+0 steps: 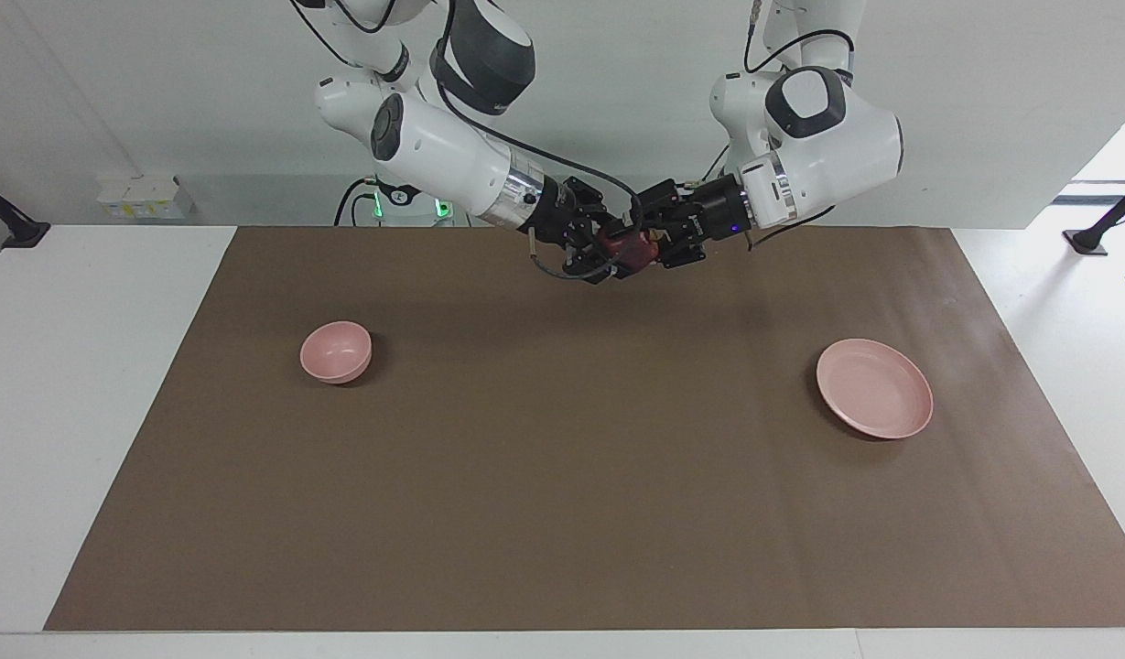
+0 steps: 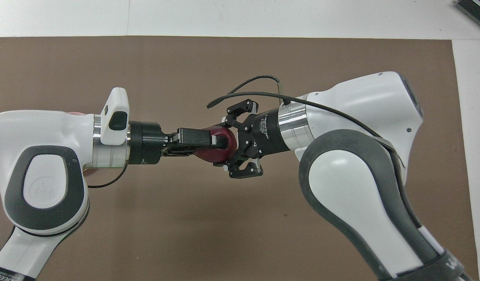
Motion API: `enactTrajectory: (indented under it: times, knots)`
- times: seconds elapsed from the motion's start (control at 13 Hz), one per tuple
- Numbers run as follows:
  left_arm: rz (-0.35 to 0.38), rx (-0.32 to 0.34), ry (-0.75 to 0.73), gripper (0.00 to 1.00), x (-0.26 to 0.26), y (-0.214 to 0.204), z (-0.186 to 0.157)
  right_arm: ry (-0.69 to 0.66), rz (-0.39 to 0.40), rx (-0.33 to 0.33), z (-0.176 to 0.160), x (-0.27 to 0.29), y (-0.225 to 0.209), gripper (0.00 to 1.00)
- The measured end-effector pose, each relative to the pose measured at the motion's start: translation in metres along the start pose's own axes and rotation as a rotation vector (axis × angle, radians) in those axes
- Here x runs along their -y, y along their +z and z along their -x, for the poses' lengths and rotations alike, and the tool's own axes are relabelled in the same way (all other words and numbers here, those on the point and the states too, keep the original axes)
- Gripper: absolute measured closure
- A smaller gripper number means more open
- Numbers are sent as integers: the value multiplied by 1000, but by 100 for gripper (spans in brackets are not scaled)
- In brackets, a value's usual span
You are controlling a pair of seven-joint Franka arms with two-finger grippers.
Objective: Move apple from plate to bowl
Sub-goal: 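Open the left gripper and pull back while the right gripper holds the apple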
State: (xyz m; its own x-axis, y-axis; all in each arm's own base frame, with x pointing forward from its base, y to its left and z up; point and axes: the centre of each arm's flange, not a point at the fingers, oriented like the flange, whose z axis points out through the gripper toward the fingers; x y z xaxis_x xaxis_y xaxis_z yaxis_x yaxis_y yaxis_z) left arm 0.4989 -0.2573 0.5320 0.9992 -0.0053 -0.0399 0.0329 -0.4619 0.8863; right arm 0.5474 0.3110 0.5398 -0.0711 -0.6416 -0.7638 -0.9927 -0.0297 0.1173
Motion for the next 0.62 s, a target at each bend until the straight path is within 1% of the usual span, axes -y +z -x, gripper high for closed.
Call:
enactTrajectory:
  times: [0.23, 0.31, 0.46, 0.54, 0.62]
  knots:
    - [-6, 6, -38, 30, -10, 4, 3, -16, 32, 3, -3, 2, -12, 22]
    - [-22, -2, -54, 27, -15, 0, 1, -34, 39, -7, -11, 4, -19, 22]
    - [-61, -45, -75, 3, -21, -25, -6, -49, 58, -20, -38, 14, -42, 22]
    - [-69, -58, -80, 0, -22, -32, -8, -57, 67, -23, -47, 17, -51, 22]
    - [-71, -63, -82, 0, -23, -35, -8, -71, 80, -34, -55, 18, -58, 22]
